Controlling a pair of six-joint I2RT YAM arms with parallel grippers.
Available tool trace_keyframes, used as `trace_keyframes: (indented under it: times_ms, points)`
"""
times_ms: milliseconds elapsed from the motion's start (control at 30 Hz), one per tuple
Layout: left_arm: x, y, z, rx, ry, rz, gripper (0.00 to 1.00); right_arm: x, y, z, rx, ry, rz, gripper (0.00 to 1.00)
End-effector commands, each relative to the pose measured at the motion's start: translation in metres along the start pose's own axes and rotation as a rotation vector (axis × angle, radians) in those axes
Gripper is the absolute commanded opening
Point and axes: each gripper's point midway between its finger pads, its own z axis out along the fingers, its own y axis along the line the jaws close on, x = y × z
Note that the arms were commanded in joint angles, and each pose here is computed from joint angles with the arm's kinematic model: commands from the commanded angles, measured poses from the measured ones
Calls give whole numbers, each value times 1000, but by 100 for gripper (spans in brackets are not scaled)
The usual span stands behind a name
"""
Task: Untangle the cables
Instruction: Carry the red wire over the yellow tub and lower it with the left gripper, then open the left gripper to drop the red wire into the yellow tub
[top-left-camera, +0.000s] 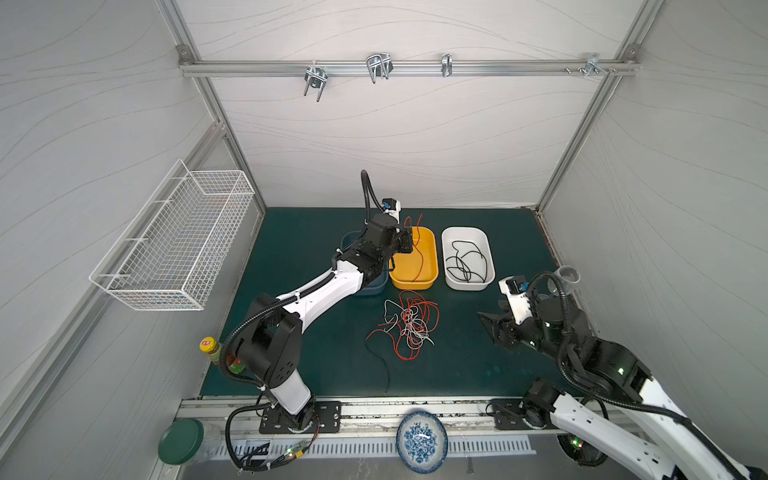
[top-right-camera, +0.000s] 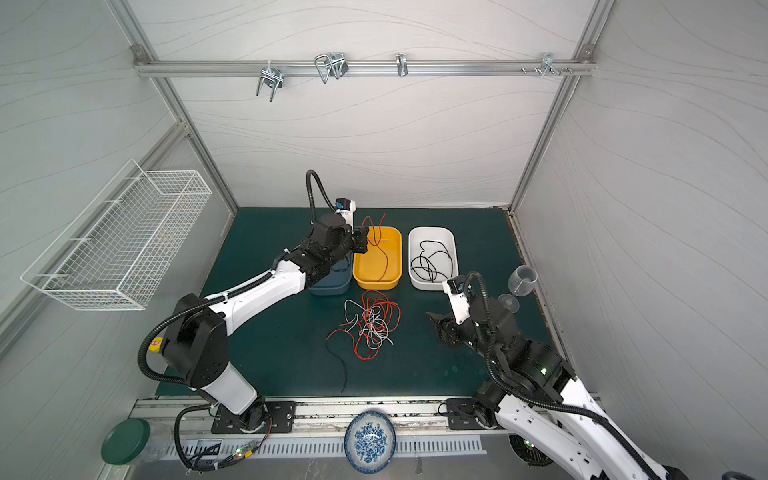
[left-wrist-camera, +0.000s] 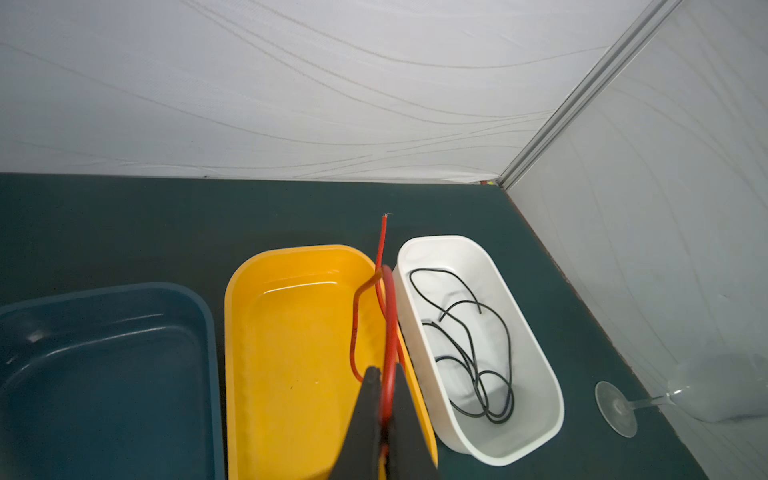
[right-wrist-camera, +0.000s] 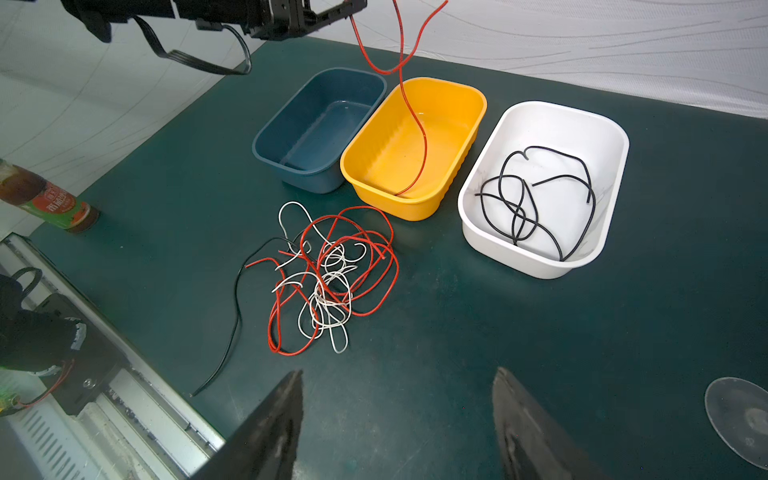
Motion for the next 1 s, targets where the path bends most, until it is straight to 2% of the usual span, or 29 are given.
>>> trace_keyframes:
  times_ms: [0,267,433,767,967]
  points:
    - [19,8,10,-50,24,4,0,-2,1,1,-12,-14,-14,72]
    - [82,25,31,-133,207,2,0,-2,2,1,-15,-16,-13,72]
    - [106,32,43,-171,291,15,0,-2,3,1,-21,-14,-14,72]
    - [115,30,58,-202,399,61,0,-1,5,2,-30,-12,-14,72]
    - [84,18,49,-183,369,93,18,-1,5,2,-35,-11,-15,72]
